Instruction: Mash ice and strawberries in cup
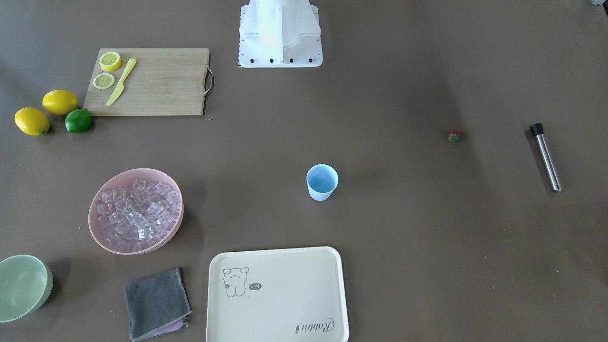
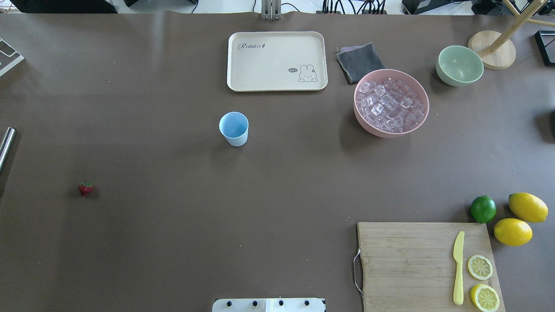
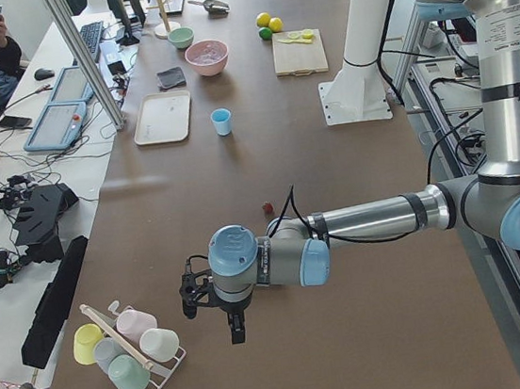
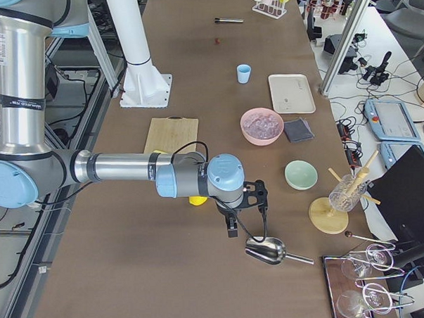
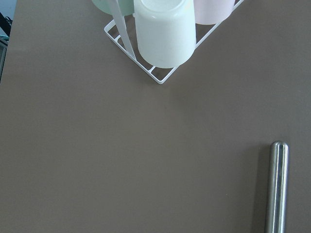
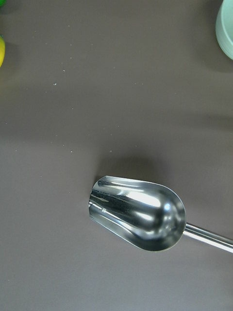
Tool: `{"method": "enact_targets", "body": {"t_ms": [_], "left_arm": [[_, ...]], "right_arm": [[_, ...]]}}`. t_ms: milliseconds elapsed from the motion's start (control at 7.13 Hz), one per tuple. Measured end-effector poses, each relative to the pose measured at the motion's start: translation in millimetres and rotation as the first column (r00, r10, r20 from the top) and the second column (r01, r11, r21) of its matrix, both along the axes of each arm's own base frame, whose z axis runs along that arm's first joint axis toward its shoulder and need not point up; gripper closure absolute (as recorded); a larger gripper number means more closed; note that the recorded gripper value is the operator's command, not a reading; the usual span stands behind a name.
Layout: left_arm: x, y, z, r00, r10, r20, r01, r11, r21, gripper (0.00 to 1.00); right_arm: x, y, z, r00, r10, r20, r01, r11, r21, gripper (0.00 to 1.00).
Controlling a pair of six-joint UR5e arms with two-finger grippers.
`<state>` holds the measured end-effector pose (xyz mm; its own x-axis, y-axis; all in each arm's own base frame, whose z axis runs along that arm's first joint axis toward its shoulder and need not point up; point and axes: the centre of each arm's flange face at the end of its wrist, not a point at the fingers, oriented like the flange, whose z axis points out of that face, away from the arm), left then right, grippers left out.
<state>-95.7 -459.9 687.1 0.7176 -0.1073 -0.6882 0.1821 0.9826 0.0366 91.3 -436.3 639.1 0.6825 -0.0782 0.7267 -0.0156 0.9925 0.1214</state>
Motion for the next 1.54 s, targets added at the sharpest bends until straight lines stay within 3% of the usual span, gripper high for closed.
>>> {"method": "enact_targets", "body": {"t_ms": [421, 982, 1263, 1543], "left_arm": [[0.5, 3.4, 0.3, 1.0, 0.001, -0.005, -0.001, 1.0, 0.003, 0.02], [0.0, 12.4, 21.3, 0.998, 0.059, 0.008, -0.059, 0.996, 0.06, 0.02], [-1.1, 17.3, 23.5, 0.998, 0.062, 0.009, -0.063, 0.996, 0.067, 0.02], [-1.9, 19.0, 24.5, 0.998, 0.063, 0.011, -0.063, 0.996, 0.069, 0.02]], "right_arm": [[0.2, 0.5, 0.0, 1.0, -0.001, -0.002, 0.001, 1.0, 0.002, 0.01], [-0.4, 0.4, -1.1, 1.0, -0.005, -0.002, 0.005, 1.0, 0.006, 0.0], [-18.5, -10.2, -30.2, 0.999, -0.04, -0.005, 0.04, 0.998, 0.056, 0.0], [-65.0, -49.2, -86.3, 0.998, -0.07, 0.004, 0.069, 0.993, 0.094, 0.0]]}}
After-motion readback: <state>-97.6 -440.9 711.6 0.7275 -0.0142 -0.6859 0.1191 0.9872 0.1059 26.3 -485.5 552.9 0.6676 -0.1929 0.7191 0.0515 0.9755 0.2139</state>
